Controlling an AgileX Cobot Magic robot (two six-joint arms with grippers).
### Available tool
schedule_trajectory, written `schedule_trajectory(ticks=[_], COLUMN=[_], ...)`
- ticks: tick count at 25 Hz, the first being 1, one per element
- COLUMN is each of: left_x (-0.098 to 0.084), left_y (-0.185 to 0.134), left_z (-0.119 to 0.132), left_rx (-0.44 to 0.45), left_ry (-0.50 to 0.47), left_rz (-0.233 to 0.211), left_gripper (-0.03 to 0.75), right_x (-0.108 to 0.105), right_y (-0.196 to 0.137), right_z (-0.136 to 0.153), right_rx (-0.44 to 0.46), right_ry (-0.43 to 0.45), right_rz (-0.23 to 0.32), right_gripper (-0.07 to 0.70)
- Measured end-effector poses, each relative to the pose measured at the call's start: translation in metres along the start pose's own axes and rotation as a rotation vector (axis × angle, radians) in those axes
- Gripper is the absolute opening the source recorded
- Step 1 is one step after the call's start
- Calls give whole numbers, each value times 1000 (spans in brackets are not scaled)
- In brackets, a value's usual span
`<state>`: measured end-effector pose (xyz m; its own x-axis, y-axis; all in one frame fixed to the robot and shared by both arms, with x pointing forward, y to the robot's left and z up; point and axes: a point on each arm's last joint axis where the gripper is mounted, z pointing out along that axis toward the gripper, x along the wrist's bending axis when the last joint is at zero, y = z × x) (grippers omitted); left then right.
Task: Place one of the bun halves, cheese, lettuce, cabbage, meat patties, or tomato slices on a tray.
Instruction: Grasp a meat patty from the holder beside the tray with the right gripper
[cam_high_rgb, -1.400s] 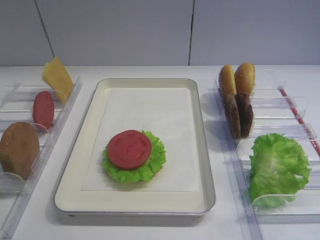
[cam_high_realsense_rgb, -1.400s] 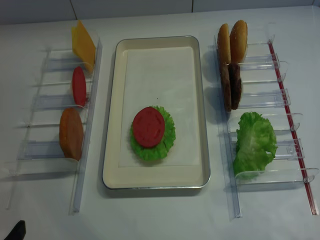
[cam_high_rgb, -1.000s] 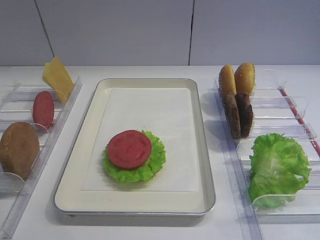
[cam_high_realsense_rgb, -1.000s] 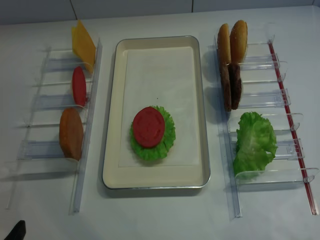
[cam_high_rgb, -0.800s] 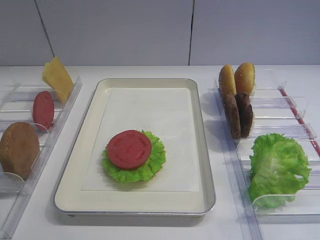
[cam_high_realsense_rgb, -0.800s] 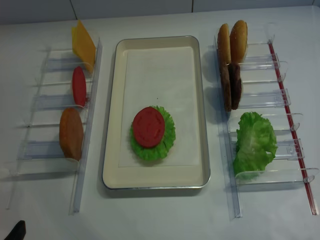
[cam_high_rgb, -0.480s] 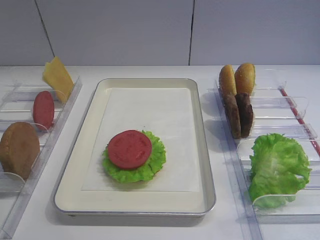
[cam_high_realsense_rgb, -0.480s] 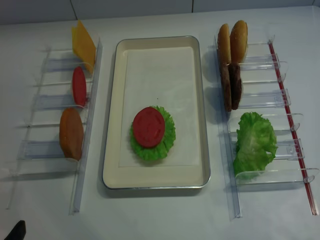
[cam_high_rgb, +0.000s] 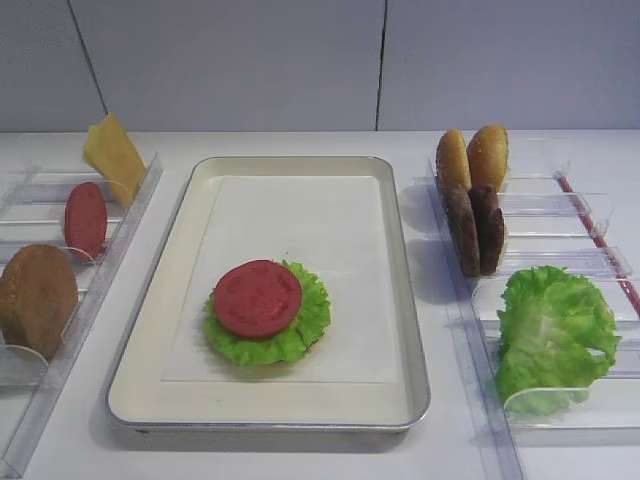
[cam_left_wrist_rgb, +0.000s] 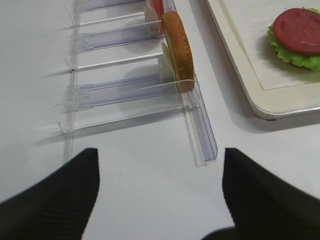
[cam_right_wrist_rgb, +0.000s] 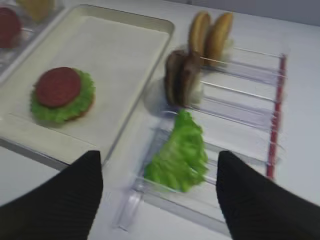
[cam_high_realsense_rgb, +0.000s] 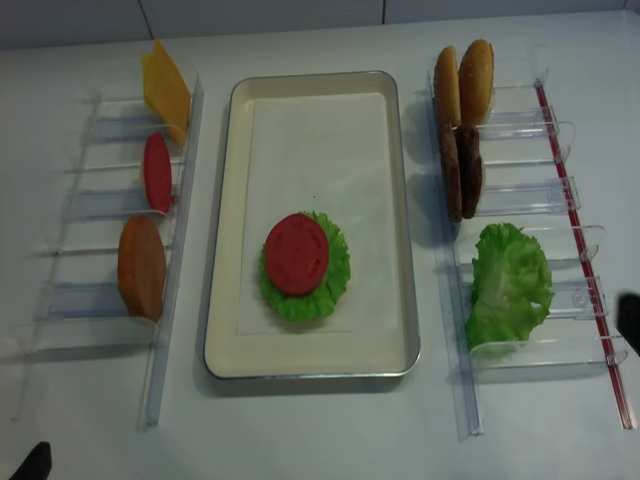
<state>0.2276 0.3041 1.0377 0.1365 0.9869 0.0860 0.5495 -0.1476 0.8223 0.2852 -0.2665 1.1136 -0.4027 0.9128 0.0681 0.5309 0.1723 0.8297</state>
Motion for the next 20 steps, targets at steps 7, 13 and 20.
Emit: schedule_trajectory(ticks=[7,13,20], left_x=[0,0,0], left_y=[0,0,0], left_z=[0,0,0], left_rx=[0,0,0], left_ry=[0,0,0], left_rz=[0,0,0], left_gripper=[485,485,485], right_x=[-21,-27,-5], right_y=[73,119,130], right_z=[60,105,189], right_rx=[138,181,431], right_ry=[136,195,92], right_rz=[-46,-71,-121], right_gripper=[491,491,491])
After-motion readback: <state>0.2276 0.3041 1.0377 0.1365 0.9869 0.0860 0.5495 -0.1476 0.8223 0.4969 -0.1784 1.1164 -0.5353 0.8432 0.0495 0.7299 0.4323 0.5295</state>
